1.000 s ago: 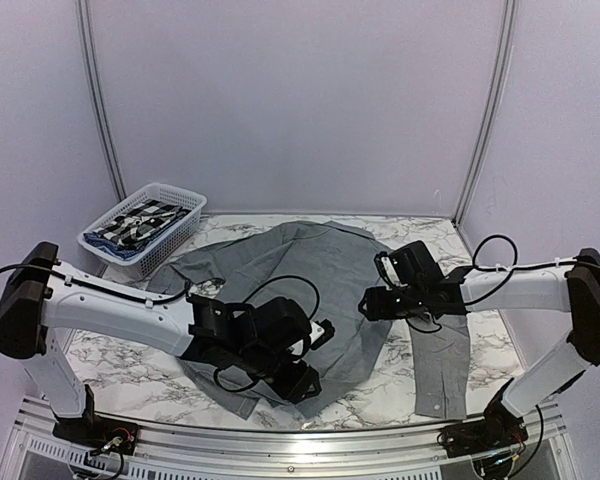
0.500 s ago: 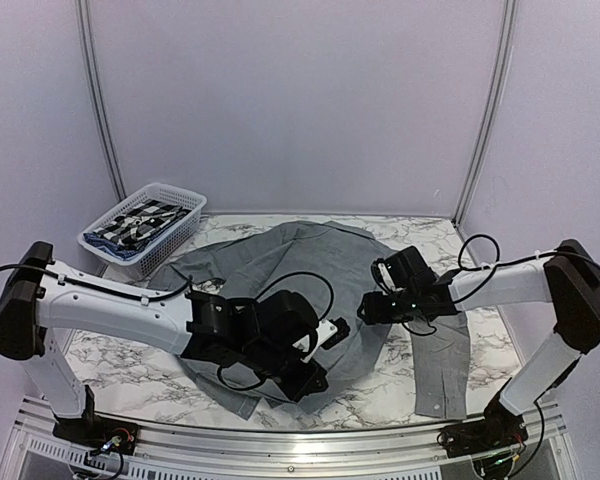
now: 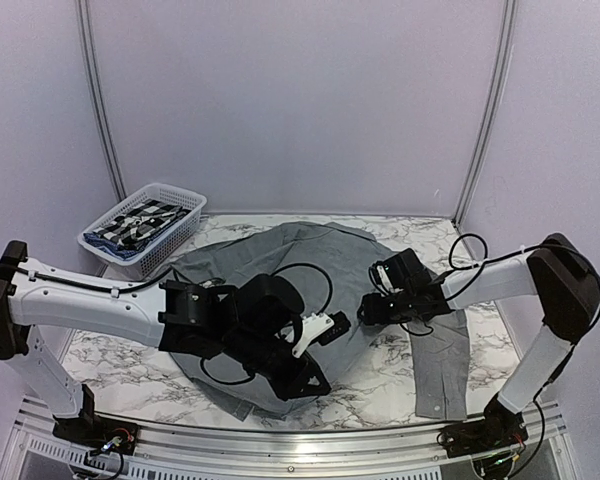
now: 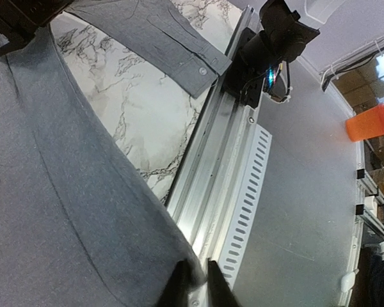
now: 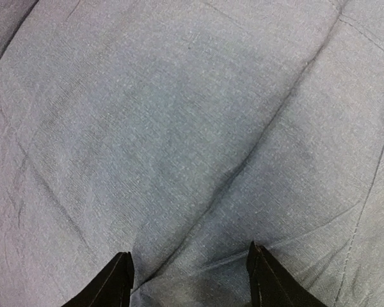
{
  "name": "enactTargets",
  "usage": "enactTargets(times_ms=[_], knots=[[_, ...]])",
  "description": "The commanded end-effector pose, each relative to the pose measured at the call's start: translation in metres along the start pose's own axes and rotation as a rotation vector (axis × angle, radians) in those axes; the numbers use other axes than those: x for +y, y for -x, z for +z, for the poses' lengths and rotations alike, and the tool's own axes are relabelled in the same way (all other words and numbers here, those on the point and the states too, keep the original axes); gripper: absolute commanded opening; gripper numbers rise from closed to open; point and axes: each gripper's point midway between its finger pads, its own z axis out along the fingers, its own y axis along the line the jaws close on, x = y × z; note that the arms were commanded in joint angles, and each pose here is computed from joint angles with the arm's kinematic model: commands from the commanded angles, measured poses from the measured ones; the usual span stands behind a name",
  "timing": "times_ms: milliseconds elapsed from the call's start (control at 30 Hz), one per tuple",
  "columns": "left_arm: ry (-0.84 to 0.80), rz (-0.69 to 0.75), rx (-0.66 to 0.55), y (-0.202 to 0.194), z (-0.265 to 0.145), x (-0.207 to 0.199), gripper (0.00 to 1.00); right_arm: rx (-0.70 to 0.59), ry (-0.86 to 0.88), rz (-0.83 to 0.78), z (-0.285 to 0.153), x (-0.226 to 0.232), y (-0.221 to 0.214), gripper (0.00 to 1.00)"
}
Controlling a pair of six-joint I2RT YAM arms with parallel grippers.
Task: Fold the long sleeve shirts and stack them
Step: Flatten out the crumpled shirt at the center of the board.
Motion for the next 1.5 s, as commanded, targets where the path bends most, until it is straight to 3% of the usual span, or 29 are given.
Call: enactTargets(times_ms=[0,33,100,200,367,700,867,1200,1467], knots=[[-0.055,0.021,0.019,-0.004,-0.004,-0.012,0.32,-0.005,-0.009,0.008,0.006,-0.004,0.007,0.61],[-0.043,0.018,0.015,-0.004,-0.004,-0.009,0.43,-0.002,-0.014,0.011,0.006,-0.006,0.006,0.61],[-0.014,0.017,-0.001,-0.001,-0.005,-0.005,0.56,-0.002,-0.022,0.019,0.006,-0.010,0.007,0.61],[0.054,0.000,-0.050,0.009,-0.013,0.010,0.58,-0.013,-0.023,0.029,0.002,-0.014,0.012,0.61],[0.245,-0.124,-0.121,0.021,-0.024,0.071,0.57,-0.044,-0.050,0.027,-0.007,-0.017,0.023,0.61],[0.541,-0.365,-0.133,0.009,-0.027,0.195,0.54,-0.114,-0.084,0.070,-0.022,-0.037,0.061,0.62],[0.637,-0.452,-0.138,0.006,-0.026,0.236,0.53,-0.141,-0.076,0.085,-0.028,-0.038,0.081,0.62],[0.663,-0.506,-0.046,-0.011,0.007,0.259,0.51,-0.124,-0.011,0.065,-0.002,-0.019,0.110,0.62],[0.591,-0.560,-0.016,-0.014,0.026,0.252,0.50,-0.087,0.011,0.134,0.031,-0.040,0.117,0.61]])
